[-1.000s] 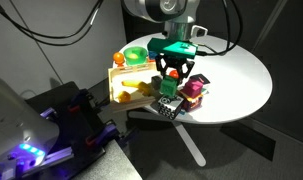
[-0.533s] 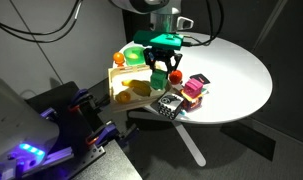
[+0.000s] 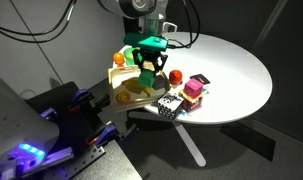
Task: Pick up the lime green block and put it on the tray
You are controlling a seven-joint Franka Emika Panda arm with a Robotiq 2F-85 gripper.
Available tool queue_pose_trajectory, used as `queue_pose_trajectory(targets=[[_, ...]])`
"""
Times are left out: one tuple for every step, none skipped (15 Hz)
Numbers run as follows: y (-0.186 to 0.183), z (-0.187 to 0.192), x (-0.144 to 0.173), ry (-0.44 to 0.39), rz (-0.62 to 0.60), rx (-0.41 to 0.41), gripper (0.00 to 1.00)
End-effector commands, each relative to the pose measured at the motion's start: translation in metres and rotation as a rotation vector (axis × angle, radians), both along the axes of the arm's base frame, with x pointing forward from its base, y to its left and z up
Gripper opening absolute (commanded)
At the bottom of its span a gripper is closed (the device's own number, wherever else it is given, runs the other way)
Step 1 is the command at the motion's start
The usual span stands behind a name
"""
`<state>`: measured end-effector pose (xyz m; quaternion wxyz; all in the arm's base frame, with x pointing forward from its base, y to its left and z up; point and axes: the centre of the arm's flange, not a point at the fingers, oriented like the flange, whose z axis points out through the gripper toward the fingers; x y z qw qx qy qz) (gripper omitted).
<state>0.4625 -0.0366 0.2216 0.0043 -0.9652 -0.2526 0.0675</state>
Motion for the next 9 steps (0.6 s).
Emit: queue_pose_trajectory(targets=[[0.017,-0.012,0.008,0.021,0.001,0.028,0.33],[0.021,-0.015,0.010,0.032,-0.001,0.031,0.33],[0.025,-0.017,0.012,0.042,0.000,0.035,0.33],[0.029,-0.019,0.016,0.052,-0.005,0.034,0.33],[0.033,-0.020,0.019,0.059,-0.003,0.034,0.33],[0.036,-0.021,0.022,0.064,-0.007,0.031,0.33],[0.040,-0.021,0.026,0.067,-0.012,0.027,0.33],[0.042,-0.022,0.030,0.069,-0.019,0.023,0.33],[0.046,-0.022,0.034,0.068,-0.029,0.018,0.33]])
